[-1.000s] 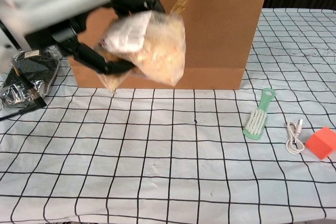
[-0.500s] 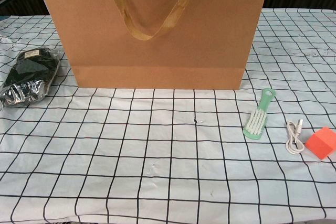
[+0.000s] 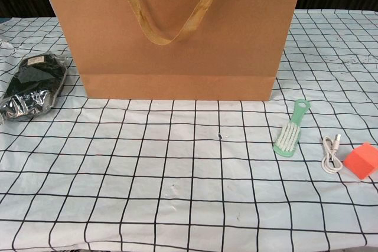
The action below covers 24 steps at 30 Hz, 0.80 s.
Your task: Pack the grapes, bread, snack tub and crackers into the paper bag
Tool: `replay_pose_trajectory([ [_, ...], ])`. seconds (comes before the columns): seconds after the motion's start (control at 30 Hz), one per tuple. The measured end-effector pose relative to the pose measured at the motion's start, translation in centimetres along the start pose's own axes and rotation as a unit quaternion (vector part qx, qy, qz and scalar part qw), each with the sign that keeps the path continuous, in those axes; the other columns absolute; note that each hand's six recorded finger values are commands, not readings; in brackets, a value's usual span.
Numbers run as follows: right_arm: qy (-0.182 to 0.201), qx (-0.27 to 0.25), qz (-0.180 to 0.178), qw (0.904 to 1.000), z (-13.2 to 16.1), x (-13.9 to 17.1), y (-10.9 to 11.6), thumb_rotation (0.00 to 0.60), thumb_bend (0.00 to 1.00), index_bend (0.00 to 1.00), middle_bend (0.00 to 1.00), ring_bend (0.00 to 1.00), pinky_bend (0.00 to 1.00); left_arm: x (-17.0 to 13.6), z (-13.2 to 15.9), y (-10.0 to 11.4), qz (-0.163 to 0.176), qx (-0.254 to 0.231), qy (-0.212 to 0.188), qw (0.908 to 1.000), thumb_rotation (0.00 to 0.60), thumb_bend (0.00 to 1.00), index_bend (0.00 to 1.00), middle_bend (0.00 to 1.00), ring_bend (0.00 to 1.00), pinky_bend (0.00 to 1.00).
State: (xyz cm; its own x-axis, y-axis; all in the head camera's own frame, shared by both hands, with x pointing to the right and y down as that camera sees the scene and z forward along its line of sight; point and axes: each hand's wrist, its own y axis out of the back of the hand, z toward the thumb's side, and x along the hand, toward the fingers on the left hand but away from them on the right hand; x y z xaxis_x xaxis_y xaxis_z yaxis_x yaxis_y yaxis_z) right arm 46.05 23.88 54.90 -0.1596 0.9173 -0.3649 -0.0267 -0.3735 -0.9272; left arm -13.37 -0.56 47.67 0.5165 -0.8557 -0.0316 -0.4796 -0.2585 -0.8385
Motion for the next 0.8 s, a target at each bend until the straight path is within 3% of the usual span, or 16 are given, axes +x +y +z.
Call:
replay_pose_trajectory([
  [0.17,-0.003,-0.001,-0.004,1.0,-0.2,0.0,0.2,0.6,0.22,0.01,0.1,0.18,0.19,0.6,-1.6,-1.0,-0.01,0.001,0.027,0.9996,0.6,0.32,0.28,0.34,0.22,0.35],
  [0.33,-0.006,-0.003,-0.002,1.0,-0.3,0.0,0.2,0.6,0.22,0.01,0.1,0.18,0.19,0.4,-2.7,-1.9,-0.039,0.019,0.052,0.9977,0.6,0.09,0.13,0.15,0.01,0.21],
  [0.43,-0.004,-0.004,0.0,1.0,-0.2,0.0,0.0,0.6,0.22,0.01,0.1,0.18,0.19,0.2,-3.2,-2.2,-0.062,0.034,0.069,0.9952,0.6,0.03,0.12,0.1,0.0,0.15],
  [0.6,-0.002,-0.004,-0.001,1.0,-0.1,0.0,0.0,0.6,0.22,0.01,0.1,0.18,0.19,0.0,-2.4,-1.7,-0.074,0.045,0.061,0.9944,0.6,0.02,0.12,0.1,0.0,0.12],
  [0.8,-0.002,-0.006,-0.005,1.0,-0.1,0.1,0.3,0.6,0.22,0.01,0.1,0.18,0.19,-0.6,-1.4,0.6,-0.04,0.047,0.05,0.9969,0.6,0.06,0.13,0.11,0.0,0.13],
])
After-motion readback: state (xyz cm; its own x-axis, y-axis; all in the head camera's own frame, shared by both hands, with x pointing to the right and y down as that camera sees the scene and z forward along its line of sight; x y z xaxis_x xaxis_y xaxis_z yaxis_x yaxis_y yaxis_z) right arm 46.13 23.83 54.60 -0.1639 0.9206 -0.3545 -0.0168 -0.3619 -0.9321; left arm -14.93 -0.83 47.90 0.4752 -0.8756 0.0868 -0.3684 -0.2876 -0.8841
